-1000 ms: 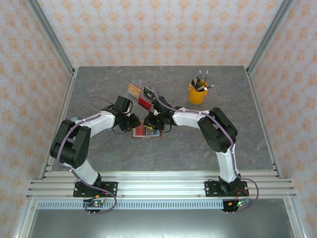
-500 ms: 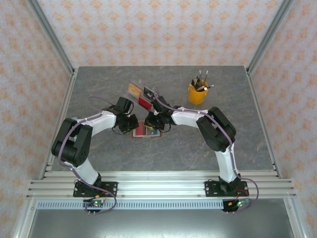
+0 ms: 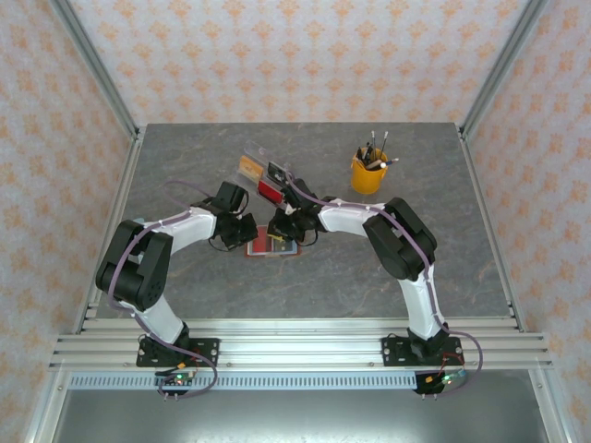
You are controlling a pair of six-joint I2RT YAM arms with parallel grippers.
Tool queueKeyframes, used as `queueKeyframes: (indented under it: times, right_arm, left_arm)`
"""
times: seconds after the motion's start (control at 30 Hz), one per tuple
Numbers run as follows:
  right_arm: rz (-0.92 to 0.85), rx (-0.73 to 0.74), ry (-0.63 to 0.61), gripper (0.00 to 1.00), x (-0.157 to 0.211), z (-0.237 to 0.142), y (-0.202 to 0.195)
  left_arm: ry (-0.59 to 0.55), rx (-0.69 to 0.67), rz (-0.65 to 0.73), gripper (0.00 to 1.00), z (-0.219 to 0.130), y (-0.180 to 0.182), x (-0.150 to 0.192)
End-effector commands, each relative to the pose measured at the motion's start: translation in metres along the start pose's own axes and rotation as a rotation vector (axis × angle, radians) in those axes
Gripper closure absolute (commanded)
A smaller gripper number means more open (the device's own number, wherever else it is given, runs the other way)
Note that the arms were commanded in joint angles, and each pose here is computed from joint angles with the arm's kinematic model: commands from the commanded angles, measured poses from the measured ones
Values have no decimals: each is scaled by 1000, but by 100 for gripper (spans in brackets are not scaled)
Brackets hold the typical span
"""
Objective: Take the credit cards out of the card holder
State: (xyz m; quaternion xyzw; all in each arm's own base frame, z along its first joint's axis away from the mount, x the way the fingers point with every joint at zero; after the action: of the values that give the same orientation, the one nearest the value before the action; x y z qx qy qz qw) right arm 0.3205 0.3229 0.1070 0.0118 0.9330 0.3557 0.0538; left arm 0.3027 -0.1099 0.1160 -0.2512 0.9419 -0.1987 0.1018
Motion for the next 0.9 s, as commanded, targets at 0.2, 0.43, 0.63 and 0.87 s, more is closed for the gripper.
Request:
queueKeyframes:
  times: [0.2, 0.43, 0.63, 0.87]
  right_arm:
    - [-35, 12, 1, 94, 2, -2, -3]
    - [-57, 84, -22, 95, 2, -19, -15]
    - [-64, 97, -28, 95, 2, -27, -21]
    - [-91, 53, -40, 96, 3, -33, -15]
  left_arm:
    - [5, -95, -29, 91, 9, 19, 7]
    - [-6, -102, -30, 90, 5, 19, 7]
    - [7, -58, -22, 90, 3, 13, 6]
    - [-11, -41, -8, 90, -7, 3, 1]
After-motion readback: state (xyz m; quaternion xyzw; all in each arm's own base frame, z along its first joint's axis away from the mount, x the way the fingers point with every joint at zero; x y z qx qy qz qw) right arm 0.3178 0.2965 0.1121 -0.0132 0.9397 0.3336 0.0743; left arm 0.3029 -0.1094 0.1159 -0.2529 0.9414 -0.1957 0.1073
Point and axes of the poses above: each hand's point on the last joint's axis, 136 mm out from that joint toward the fingers, its own z axis out along the fingers, its own y axis along the line the jaws close on, x = y × z, the point moved 10 cm from there along -z, back along the fingers, and after that the axes turned 5 degrees about -z, right-handed, at the moved point
